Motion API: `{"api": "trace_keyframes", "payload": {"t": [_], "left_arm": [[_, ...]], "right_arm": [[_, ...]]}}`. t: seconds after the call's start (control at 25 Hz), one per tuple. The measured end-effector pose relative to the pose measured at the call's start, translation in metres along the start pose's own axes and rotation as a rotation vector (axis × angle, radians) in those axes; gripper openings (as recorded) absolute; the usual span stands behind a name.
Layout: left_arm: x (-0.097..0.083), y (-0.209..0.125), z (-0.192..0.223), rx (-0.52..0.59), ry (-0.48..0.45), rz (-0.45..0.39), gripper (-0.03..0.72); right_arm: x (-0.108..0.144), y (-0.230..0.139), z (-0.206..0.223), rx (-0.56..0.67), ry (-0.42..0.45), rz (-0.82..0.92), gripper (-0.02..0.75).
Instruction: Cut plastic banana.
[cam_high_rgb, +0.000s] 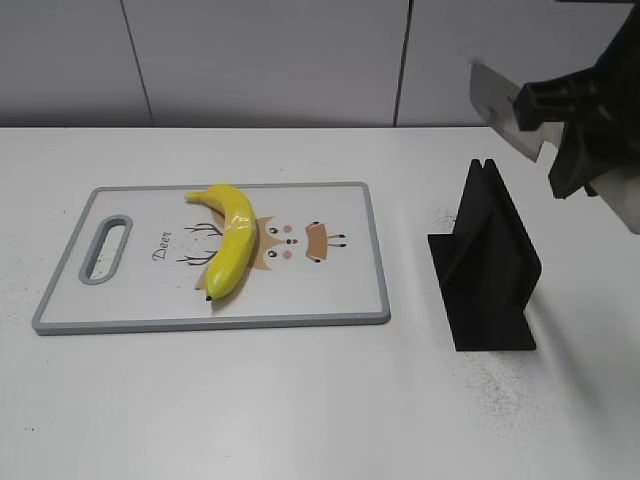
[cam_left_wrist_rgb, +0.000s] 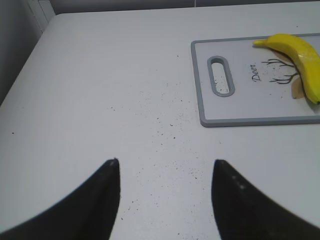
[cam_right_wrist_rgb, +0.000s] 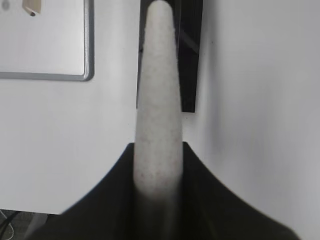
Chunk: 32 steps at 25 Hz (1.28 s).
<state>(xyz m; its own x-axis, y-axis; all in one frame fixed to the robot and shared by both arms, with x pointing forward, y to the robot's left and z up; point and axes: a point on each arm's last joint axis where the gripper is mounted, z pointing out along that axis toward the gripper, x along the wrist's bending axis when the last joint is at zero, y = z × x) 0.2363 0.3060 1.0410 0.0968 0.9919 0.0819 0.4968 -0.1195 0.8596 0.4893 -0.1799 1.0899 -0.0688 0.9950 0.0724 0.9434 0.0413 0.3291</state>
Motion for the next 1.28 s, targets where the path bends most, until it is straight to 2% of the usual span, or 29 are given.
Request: {"api": "trace_keyframes", "payload": {"t": [0.24, 0.52, 0.72, 0.92, 1.08, 1.28], "left_arm": [[0.000, 0.000, 0.000, 0.000, 0.005, 0.003, 0.543], [0.001, 0.002, 0.002, 0.010, 0.006, 0.004, 0.543], [0.002, 0.026, 0.008, -0.026, 0.004, 0.008, 0.565], [0.002, 0.056, 0.028, -0.049, -0.006, 0.023, 0.589], [0.001, 0.082, 0.052, -0.017, -0.020, 0.082, 0.590], [-0.003, 0.118, 0.090, 0.059, -0.085, 0.196, 0.590]], "right_arm": [[0.002, 0.005, -0.006, -0.037, 0.014, -0.101, 0.160], [0.009, 0.024, -0.015, -0.145, 0.041, -0.272, 0.160], [0.018, 0.042, -0.019, -0.194, 0.053, -0.452, 0.160], [0.030, 0.054, -0.010, -0.186, 0.097, -0.642, 0.160], [0.040, 0.062, 0.004, -0.170, 0.144, -0.772, 0.160], [0.052, 0.069, 0.024, -0.159, 0.217, -0.971, 0.160]]}}
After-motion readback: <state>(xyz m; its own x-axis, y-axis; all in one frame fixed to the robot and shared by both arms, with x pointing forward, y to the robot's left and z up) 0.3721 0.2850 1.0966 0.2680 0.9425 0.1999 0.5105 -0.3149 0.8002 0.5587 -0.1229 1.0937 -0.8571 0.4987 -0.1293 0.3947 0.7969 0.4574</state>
